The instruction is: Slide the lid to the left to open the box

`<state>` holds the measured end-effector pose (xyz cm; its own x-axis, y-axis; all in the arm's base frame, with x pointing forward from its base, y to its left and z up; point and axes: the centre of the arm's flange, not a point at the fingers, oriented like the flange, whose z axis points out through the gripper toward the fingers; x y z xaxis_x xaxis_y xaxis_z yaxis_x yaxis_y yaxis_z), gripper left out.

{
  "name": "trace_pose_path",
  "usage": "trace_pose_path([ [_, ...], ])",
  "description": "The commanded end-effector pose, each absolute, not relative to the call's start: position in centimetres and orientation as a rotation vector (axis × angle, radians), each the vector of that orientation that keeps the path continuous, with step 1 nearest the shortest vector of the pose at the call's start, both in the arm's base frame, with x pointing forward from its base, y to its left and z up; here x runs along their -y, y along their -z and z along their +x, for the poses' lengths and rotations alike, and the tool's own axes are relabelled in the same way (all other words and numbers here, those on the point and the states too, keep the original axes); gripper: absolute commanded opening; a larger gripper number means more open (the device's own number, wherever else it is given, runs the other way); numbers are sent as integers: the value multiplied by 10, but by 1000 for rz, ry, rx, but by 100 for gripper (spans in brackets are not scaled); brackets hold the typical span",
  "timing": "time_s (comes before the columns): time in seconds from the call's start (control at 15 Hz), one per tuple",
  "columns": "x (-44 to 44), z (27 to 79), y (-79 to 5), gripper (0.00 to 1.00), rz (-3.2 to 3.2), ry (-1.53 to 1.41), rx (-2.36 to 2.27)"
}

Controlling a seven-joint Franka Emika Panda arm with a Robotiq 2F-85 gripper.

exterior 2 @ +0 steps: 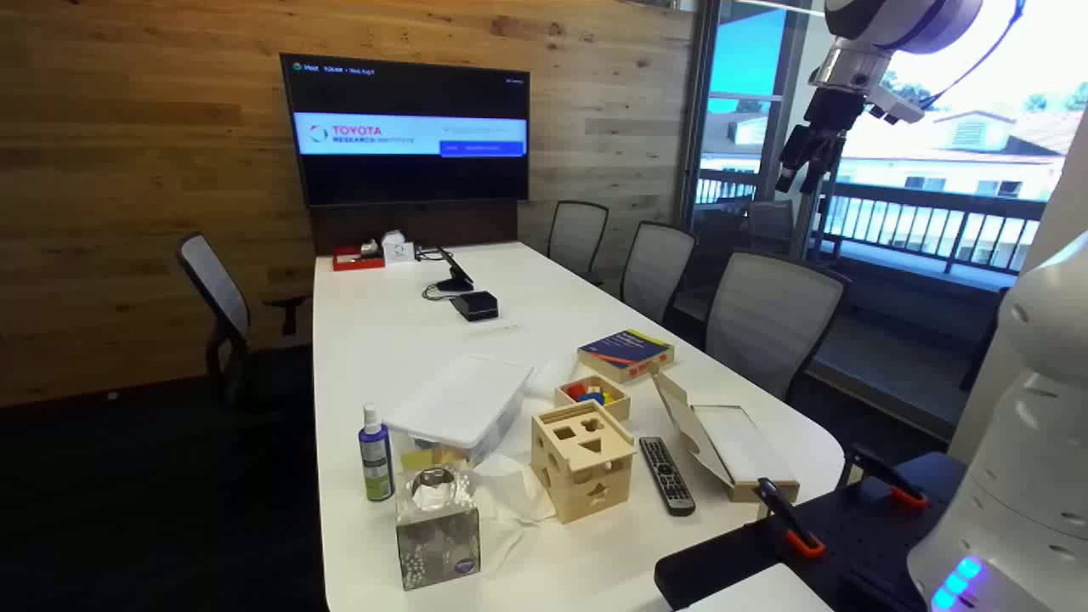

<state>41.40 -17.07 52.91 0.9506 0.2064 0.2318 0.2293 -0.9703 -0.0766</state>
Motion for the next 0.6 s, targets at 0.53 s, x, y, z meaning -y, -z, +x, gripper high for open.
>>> trace_pose_path([
  [0.53, 125, 434, -522, 100, -3026, 289, 320],
])
